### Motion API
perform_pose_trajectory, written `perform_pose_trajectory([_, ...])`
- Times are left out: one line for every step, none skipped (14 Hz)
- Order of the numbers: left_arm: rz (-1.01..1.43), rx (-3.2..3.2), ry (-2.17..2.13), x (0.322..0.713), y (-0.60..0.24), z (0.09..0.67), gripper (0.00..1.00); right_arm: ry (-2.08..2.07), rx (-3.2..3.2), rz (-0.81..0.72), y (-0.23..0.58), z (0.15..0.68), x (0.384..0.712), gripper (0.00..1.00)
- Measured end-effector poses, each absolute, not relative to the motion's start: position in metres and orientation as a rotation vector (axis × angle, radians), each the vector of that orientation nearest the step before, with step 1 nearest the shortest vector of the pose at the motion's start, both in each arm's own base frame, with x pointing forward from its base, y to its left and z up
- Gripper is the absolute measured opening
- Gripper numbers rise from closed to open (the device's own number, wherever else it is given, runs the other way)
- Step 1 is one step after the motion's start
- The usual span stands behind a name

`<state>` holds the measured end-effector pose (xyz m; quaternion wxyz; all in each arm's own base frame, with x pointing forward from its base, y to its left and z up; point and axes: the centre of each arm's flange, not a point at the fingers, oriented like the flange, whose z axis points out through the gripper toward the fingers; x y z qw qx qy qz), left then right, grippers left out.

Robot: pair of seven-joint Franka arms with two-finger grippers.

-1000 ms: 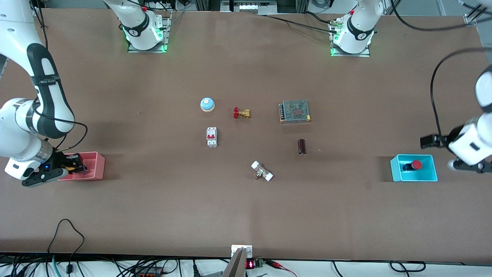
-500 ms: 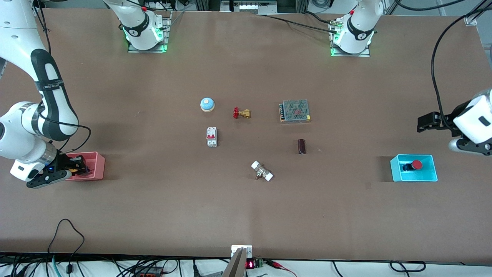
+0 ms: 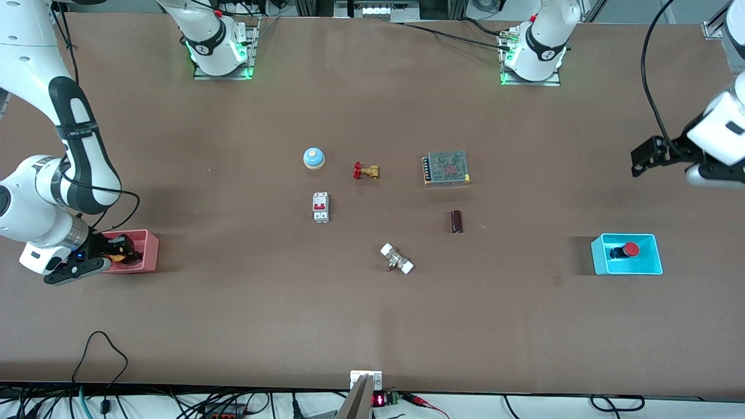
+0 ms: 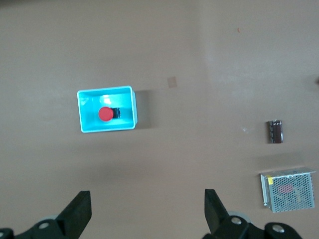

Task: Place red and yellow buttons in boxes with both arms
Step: 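Open the left gripper over the cyan box while the right gripper lowers yellow, then release the yellow button into the pink box and raise both grippers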

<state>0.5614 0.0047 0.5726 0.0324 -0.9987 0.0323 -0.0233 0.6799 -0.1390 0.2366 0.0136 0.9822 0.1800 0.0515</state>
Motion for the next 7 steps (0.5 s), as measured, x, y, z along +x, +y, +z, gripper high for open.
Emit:
perform_pose_trajectory([-0.064, -3.074, 0.096, 0.555, 0.005, 0.57, 1.0, 0.56, 3.06, 0.162, -0.139, 0.237, 0.68, 0.68])
perform_pose_trajectory([-0.059, -3.074, 0.094, 0.553, 0.005, 0.568, 1.0, 0.555, 3.064, 0.17, -0.138, 0.239, 0.681, 0.74])
perform_pose_trajectory([-0.054, -3.074, 0.093, 0.553, 0.005, 0.567, 1.0, 0.55, 3.071, 0.173, -0.136, 0.245, 0.682, 0.82])
perform_pose_trajectory([-0.05, -3.075, 0.093, 0.553, 0.005, 0.565, 1.0, 0.552, 3.083, 0.155, -0.133, 0.255, 0.682, 0.93])
perform_pose_trajectory([-0.046, -3.075, 0.091, 0.553, 0.005, 0.565, 1.0, 0.566, 3.094, 0.125, -0.127, 0.273, 0.682, 0.99])
perform_pose_trajectory([-0.04, -3.075, 0.09, 0.552, 0.005, 0.564, 1.0, 0.588, 3.102, 0.101, -0.117, 0.298, 0.681, 0.99])
perform_pose_trajectory([-0.037, -3.075, 0.089, 0.552, 0.005, 0.564, 1.0, 0.603, 3.109, 0.077, -0.102, 0.328, 0.678, 1.0])
